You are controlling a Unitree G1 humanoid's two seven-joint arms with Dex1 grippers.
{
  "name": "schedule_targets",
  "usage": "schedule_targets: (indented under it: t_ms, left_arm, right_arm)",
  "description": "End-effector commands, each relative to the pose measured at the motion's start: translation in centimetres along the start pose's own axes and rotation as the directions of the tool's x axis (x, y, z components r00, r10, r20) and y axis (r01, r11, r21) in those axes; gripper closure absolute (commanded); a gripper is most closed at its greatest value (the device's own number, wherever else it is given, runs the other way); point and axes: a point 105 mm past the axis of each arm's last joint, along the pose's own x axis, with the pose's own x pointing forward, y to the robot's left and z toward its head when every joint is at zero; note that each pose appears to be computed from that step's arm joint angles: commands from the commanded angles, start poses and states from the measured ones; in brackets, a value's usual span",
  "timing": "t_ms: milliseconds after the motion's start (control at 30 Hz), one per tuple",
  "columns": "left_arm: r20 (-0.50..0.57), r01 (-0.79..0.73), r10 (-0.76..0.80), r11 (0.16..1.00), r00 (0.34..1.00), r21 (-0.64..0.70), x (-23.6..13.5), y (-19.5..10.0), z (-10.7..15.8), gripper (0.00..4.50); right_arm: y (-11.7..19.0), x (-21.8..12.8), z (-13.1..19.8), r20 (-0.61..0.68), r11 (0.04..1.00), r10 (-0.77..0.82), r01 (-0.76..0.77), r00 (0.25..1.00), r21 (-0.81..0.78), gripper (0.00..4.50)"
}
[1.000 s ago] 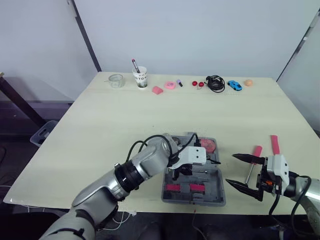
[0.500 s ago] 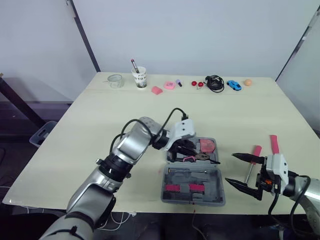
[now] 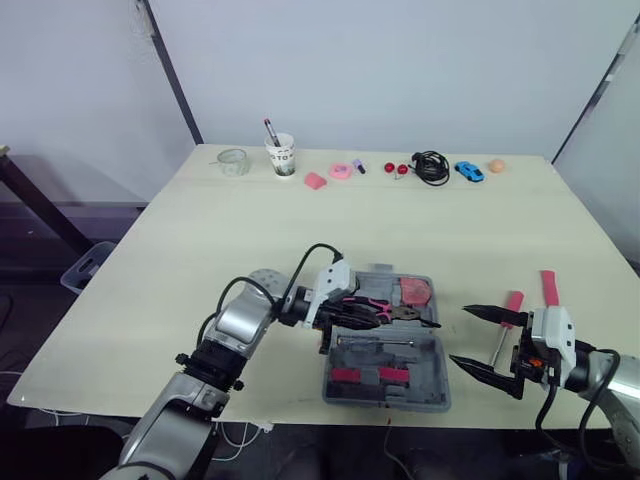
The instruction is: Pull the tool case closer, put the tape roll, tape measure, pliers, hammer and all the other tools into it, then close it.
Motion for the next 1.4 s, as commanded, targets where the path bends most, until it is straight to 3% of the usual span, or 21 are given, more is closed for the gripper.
schedule_targets:
  t_ms: [33, 400, 833, 967, 1100, 1400]
  left_arm:
    - [-0.01, 0.011, -0.011, 0.999, 1.0, 0.05, 0.0, 0.2, -0.2, 4.39]
    - [-0.134, -0.014, 0.023, 0.998, 0.991, 0.065, 1.8, 1.2, -3.8, 4.39]
    - [-0.296, 0.004, -0.009, 1.0, 0.955, -0.017, 2.5, -0.6, -8.4, 4.39]
    - [-0.232, -0.014, 0.009, 1.0, 0.973, -0.02, 2.6, -0.5, -7.3, 4.39]
    - [-0.078, -0.077, 0.077, 0.997, 0.994, 0.008, 1.9, 0.3, -4.4, 4.39]
    - [0.155, -0.167, 0.169, 0.986, 0.973, -0.02, -1.2, 0.4, -0.7, 4.39]
  right_arm:
    - [-0.2, 0.1, 1.0, 0.023, 0.999, -0.005, 0.006, 1.0, -0.035, 0.0]
    - [-0.3, -0.3, 0.8, 0.02, 0.999, -0.016, 0.017, 1.0, -0.037, 0.0]
    - [-0.1, -0.8, 0.0, 0.013, 0.999, -0.032, 0.032, 0.999, -0.031, 0.0]
    - [-0.1, -0.9, -0.2, 0.015, 0.999, -0.03, 0.031, 0.999, -0.03, 0.0]
    - [-0.3, -0.9, -0.1, 0.019, 0.999, -0.034, 0.035, 0.999, -0.028, 0.0]
    - [-0.4, -1.2, -0.1, 0.001, 0.999, -0.051, 0.051, 0.999, -0.015, 0.0]
